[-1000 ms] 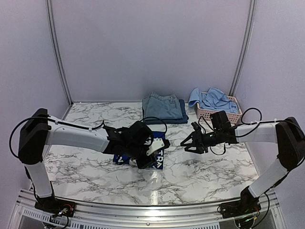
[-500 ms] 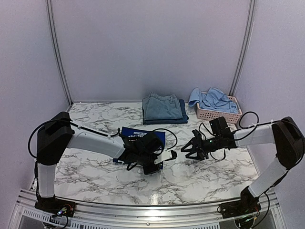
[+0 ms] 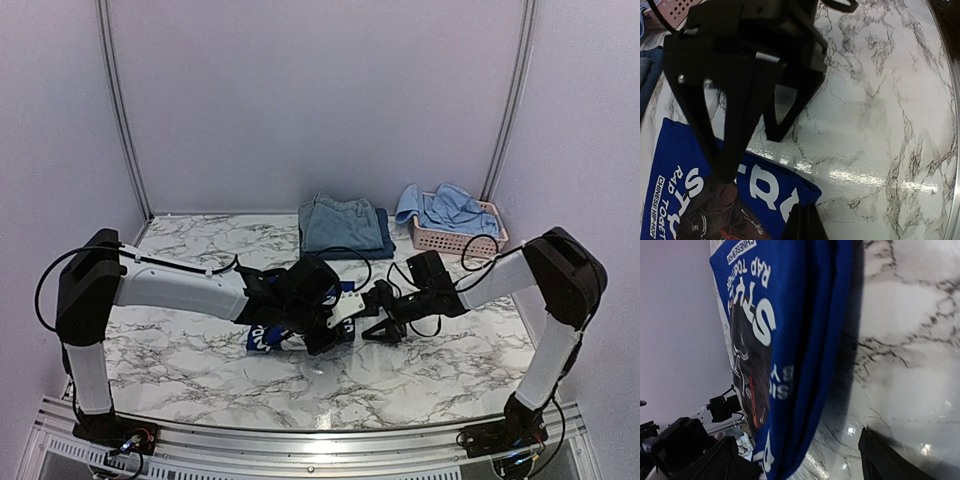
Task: Fold and stack the mixed laundry pile
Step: Pick up the square-folded T-shirt from the center of the board, then pass from the left arm to the right
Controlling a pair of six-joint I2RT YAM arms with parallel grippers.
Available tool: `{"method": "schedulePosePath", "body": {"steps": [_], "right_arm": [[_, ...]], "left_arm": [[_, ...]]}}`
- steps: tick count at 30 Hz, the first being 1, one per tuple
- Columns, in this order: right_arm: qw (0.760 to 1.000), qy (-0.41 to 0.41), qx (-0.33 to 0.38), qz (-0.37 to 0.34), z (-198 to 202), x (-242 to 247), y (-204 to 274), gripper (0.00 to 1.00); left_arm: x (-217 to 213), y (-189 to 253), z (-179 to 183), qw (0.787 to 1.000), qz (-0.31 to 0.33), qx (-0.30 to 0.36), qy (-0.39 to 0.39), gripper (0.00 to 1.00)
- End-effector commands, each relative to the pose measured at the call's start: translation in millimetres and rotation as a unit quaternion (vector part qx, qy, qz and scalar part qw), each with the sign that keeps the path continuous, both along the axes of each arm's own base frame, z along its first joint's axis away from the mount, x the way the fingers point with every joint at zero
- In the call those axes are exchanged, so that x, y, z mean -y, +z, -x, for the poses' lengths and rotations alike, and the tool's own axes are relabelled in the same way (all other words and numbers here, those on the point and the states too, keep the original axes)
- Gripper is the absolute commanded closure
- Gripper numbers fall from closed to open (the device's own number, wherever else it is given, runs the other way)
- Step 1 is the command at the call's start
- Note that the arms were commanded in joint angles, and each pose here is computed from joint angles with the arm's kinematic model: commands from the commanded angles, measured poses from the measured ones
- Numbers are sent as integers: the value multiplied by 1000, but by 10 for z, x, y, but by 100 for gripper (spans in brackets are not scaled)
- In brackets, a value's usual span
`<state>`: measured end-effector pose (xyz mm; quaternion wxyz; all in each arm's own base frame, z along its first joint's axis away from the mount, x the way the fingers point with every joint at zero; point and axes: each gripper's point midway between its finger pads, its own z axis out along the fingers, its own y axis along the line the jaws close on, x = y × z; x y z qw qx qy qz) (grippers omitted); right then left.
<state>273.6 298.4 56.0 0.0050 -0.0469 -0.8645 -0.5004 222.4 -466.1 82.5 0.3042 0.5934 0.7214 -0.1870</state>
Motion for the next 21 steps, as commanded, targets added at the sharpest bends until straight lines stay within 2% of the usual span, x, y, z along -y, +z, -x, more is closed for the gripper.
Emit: {"method": "schedulePosePath", "body": {"steps": [1,4,10,16,19,21], "right_arm": [[999,-30,4,-33,-281,-221,102,18],[999,-41,-11,-32,-346,-249,1,22],[997,-60,-37,-24,-531,-324,-275,39],[995,-75,-63,-19,-647,-379,-499,48],[993,-86,-76,-13,-671,-366,-613,56],[993,-88,-82,-17,-673,-374,-654,70]], "left_arm": [[90,302,129,999,46,-14,-19,100],[93,369,183,998,54,-17,-27,100],[59,456,273,997,62,-20,-39,100],[31,454,339,997,63,-24,-46,100],[9,477,360,996,66,-21,-49,100],[-11,487,368,996,66,-20,-49,100]]}}
